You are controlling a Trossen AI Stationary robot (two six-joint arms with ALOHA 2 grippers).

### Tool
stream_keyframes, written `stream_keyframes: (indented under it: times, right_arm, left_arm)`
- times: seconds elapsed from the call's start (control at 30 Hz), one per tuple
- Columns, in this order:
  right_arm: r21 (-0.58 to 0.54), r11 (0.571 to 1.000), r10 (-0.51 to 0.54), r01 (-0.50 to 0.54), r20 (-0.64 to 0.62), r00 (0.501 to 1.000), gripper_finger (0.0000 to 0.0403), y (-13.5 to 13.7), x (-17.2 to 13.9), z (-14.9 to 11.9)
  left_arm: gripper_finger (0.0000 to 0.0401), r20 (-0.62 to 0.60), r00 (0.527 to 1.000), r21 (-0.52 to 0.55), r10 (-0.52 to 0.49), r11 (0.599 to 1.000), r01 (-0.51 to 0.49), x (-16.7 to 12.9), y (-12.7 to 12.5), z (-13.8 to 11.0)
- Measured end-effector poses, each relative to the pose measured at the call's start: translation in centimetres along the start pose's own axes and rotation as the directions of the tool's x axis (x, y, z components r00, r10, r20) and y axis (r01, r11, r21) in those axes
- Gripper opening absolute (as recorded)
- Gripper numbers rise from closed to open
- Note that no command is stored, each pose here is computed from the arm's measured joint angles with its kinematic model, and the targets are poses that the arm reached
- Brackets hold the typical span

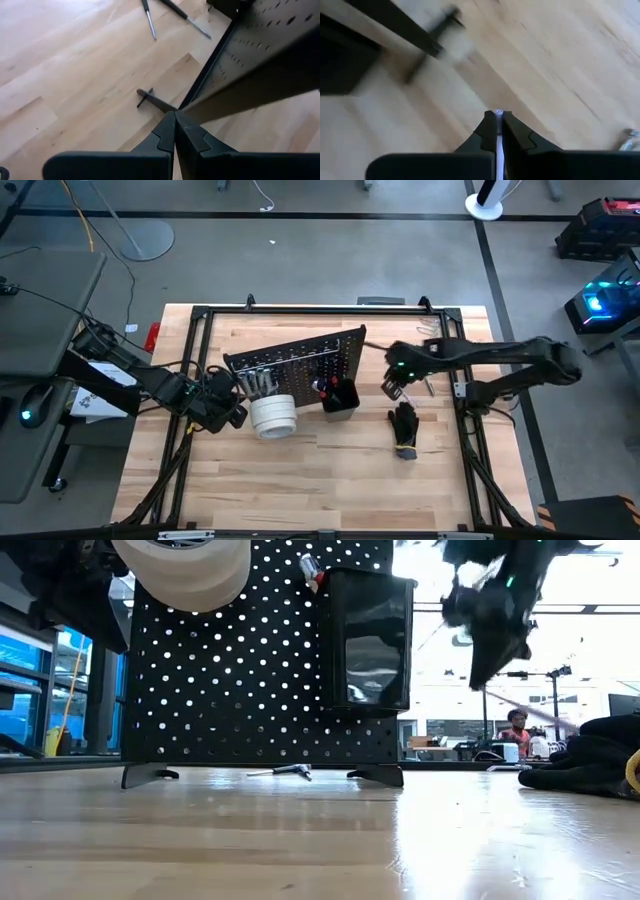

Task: Hang tools onto peg board
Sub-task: Hang the light purple pen onto the pegboard

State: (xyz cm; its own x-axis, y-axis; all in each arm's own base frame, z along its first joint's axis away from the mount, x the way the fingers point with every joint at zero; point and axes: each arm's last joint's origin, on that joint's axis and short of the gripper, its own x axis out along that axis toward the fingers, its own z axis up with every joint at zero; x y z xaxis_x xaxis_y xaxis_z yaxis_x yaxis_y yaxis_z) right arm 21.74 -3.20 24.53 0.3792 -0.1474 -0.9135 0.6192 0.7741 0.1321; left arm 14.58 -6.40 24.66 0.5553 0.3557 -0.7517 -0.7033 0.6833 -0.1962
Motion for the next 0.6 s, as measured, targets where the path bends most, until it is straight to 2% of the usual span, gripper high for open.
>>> stream_keyframes:
  times: [0.13,0.23,0.3,0.43,0.5,0.6]
  right_arm:
    - [0.074,0.990,0.105,-0.116,0.141,0.984,0.0001,0.4,-3.7,-1.2]
    - [0.097,0.965,0.207,-0.243,0.285,0.936,0.0001,1.0,-6.5,-2.2]
    - [0.067,0.939,0.285,-0.339,0.403,0.870,0.0001,1.7,-8.3,-2.6]
    - [-0.038,0.876,0.403,-0.480,0.603,0.688,0.0001,3.2,-11.3,-2.9]
    - [-0.113,0.858,0.440,-0.502,0.667,0.601,0.0001,4.1,-12.4,-2.9]
    - [-0.171,0.865,0.421,-0.471,0.760,0.496,0.0001,5.1,-13.5,-2.8]
  left_arm:
    - [0.0000,-0.036,0.999,-0.014,-0.011,1.000,0.011,0.0,0.0,-0.1]
    - [0.0000,-0.038,0.999,-0.053,-0.012,0.999,0.010,0.0,0.0,-0.1]
    - [0.0000,-0.037,0.999,-0.073,-0.012,0.997,0.009,0.0,0.0,-0.1]
    - [0.0000,-0.037,0.999,-0.109,-0.013,0.994,0.009,0.0,-0.1,-0.1]
    - [0.0000,-0.037,0.999,-0.114,-0.013,0.993,0.008,0.0,-0.1,-0.1]
    - [0.0000,-0.038,0.999,-0.114,-0.012,0.993,0.008,0.0,0.0,-0.1]
